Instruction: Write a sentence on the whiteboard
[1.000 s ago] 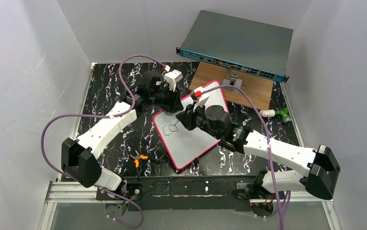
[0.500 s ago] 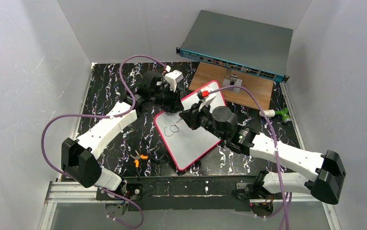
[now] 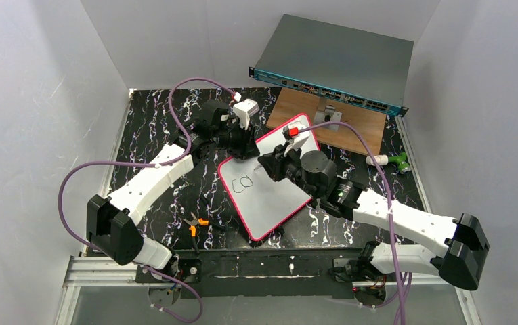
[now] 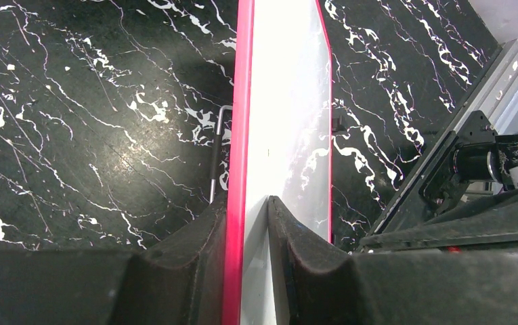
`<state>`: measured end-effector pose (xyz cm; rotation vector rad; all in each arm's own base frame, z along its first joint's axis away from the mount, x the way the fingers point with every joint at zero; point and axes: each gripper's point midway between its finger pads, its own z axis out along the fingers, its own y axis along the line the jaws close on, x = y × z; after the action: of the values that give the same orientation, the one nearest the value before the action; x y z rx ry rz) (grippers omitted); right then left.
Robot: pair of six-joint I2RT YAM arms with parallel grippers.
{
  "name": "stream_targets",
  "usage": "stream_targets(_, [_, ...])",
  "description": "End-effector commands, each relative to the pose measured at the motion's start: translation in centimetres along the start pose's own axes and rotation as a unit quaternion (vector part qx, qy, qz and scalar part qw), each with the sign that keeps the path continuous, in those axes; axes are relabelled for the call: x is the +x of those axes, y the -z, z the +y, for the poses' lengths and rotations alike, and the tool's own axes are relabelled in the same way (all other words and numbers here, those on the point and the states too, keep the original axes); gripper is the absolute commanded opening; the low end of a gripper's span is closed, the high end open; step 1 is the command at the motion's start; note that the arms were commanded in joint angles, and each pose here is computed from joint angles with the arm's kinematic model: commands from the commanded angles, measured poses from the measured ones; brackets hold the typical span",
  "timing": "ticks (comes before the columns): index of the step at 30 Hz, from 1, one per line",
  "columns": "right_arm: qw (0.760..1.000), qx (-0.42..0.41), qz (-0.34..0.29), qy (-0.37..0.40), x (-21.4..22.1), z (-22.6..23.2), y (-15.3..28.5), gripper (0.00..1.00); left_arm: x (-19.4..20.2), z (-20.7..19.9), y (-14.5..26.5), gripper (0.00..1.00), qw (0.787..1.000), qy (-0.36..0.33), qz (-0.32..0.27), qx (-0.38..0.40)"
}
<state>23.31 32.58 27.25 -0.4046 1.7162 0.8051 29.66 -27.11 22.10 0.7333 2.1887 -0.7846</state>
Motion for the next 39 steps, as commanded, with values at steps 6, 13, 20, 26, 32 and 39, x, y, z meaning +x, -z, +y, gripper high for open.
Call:
stream_targets(6, [0.999,-0.008,-0.032,-0.019,-1.4,0.4,-1.0,0.01,-2.8,-0.3,2.0,0.00,0.998,-0.031,-0.045,-0.013])
stream_targets(13, [1.000,-0.007,-0.017,-0.024,-0.4,0.3,-1.3,0.01,-2.8,-0.4,2.1,0.00,0.998,-0.033,-0.047,-0.012])
stream_targets(20, [1.000,0.003,0.008,-0.024,1.7,-0.5,-0.7,0.01,-3.0,-0.5,2.1,0.00,0.998,-0.034,-0.050,-0.010])
stream_targets(26, [0.999,0.015,0.023,-0.027,3.0,-1.4,0.4,0.01,-3.1,-0.4,2.0,0.00,0.998,-0.034,-0.052,-0.009])
stream_targets(32, [0.999,0.025,0.029,-0.027,3.5,-1.9,0.7,0.01,-3.3,-0.5,2.0,0.00,0.998,-0.035,-0.054,-0.008])
stream_targets(39, [0.998,0.056,0.031,-0.002,2.5,-2.7,0.1,0.01,-3.1,-0.5,2.0,0.00,0.998,-0.034,-0.053,-0.008])
